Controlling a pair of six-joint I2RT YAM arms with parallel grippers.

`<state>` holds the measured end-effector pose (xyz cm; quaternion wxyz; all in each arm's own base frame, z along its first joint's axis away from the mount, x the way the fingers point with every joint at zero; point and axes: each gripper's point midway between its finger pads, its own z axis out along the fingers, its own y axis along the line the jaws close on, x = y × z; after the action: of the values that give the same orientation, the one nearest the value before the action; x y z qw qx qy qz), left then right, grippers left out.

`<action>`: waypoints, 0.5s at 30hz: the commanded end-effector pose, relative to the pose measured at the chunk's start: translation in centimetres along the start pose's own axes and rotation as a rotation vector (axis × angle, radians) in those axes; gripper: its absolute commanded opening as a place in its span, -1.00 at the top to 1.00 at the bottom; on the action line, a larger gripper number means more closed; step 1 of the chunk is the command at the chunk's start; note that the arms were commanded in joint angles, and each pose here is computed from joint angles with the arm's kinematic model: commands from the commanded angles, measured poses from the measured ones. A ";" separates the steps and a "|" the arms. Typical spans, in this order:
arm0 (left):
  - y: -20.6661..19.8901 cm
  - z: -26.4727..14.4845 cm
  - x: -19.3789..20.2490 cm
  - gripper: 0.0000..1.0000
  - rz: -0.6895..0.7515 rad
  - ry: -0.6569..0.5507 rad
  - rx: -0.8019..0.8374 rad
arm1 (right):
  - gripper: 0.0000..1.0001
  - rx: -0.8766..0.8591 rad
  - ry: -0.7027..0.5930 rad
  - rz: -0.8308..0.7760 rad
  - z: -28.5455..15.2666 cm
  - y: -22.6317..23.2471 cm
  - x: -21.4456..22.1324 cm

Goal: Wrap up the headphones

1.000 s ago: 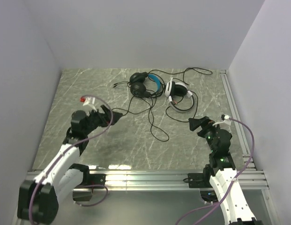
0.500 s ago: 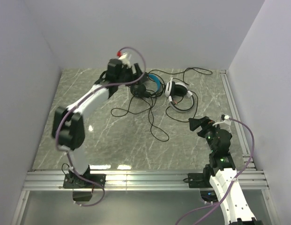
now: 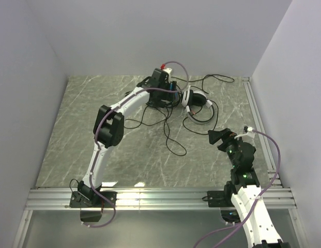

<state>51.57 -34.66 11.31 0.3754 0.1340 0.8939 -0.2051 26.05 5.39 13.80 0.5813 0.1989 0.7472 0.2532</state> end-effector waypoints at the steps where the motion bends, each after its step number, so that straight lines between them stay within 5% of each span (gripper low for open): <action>1: -1.7 -0.8 -2.3 -0.51 0.133 -0.061 -0.027 | -1.00 -0.012 -0.027 -0.004 0.2 0.3 -0.7; 15: 0.3 2.5 1.1 -0.52 0.278 0.019 -0.200 | -1.00 -0.012 -0.020 -0.003 0.3 0.4 -0.7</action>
<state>51.43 -36.26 8.63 0.3902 0.2149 0.8899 -0.0980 26.08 5.43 13.46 0.5758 0.2000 0.7515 0.2523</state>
